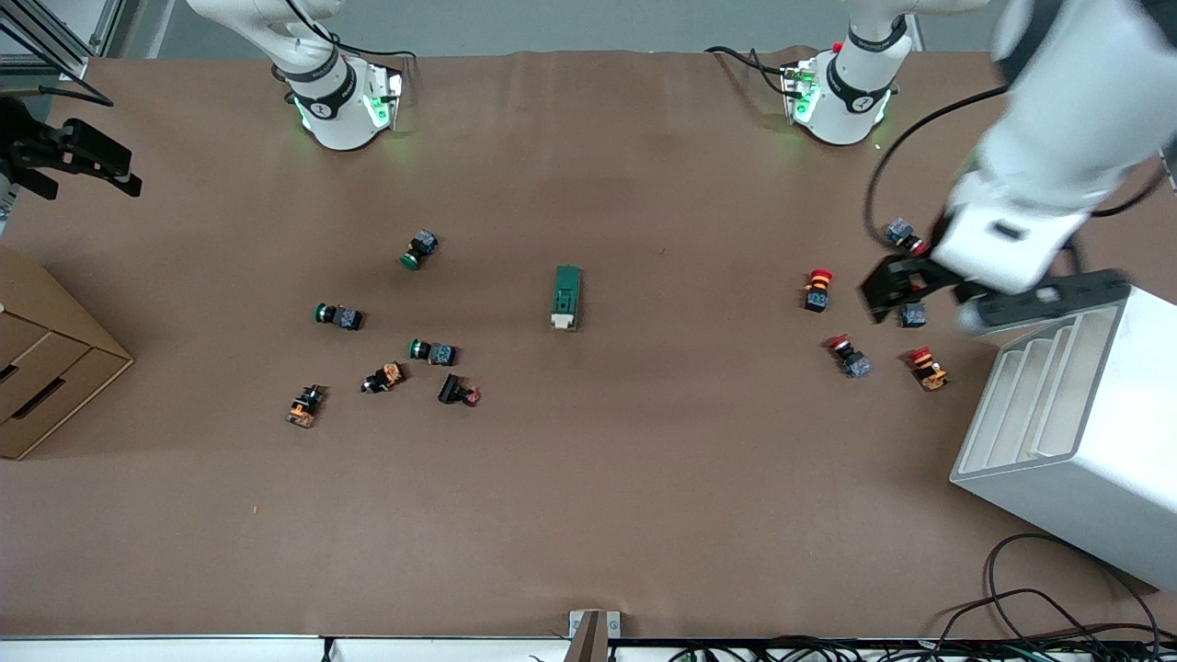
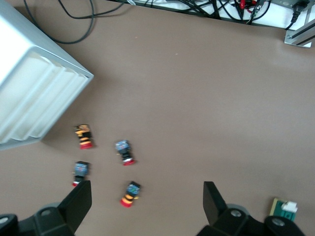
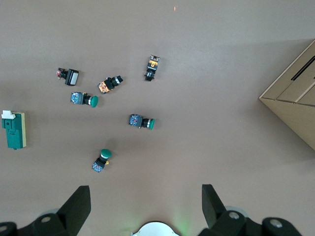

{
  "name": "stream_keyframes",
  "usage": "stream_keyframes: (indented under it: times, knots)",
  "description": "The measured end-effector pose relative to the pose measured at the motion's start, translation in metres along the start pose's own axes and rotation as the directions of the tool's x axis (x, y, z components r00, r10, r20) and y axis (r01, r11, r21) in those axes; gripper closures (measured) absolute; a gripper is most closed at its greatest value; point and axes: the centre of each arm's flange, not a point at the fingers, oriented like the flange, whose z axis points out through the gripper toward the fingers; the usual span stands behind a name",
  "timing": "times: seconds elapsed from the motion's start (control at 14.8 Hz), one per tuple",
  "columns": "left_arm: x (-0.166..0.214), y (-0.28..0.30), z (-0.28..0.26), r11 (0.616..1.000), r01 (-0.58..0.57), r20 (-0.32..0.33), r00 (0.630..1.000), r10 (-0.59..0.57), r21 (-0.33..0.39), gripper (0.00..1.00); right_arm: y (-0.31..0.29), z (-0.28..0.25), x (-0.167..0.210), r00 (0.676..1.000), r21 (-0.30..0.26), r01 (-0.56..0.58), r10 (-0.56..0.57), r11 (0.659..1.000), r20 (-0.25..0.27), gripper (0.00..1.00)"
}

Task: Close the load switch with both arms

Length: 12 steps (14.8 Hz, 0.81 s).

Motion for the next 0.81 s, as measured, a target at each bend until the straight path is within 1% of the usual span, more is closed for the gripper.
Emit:
stream_keyframes:
  times: [0.13,0.2,0.34,0.47,0.61,0.81]
  knots:
    - [0.001,-0.027,-0.008,0.999,-0.053,0.006,0.999,0.053,0.002,0.00,0.000,0.002,0.001,1.000,0.000,-0.003,0.003,1.000,0.002,0.00]
    - [0.001,-0.035,-0.009,0.998,-0.059,0.012,0.998,0.058,0.006,0.00,0.000,0.003,0.001,1.000,0.001,-0.003,0.003,1.000,0.002,0.00]
    - [-0.006,-0.044,-0.010,0.998,-0.063,0.052,0.997,0.062,0.014,0.00,0.000,0.003,0.001,1.000,0.001,-0.011,0.011,1.000,0.002,0.00]
    - [-0.013,-0.045,-0.011,0.994,-0.105,0.079,0.991,0.103,0.020,0.00,-0.001,0.003,0.001,1.000,0.001,-0.026,0.026,1.000,0.002,0.00]
    - [-0.016,-0.045,-0.014,0.985,-0.170,0.083,0.982,0.168,0.017,0.00,-0.002,0.003,0.001,1.000,0.001,-0.027,0.027,1.000,0.002,0.00]
    - [-0.019,-0.051,-0.015,0.981,-0.194,0.086,0.978,0.191,0.020,0.00,-0.002,0.003,0.001,1.000,0.001,-0.027,0.027,1.000,0.003,0.00]
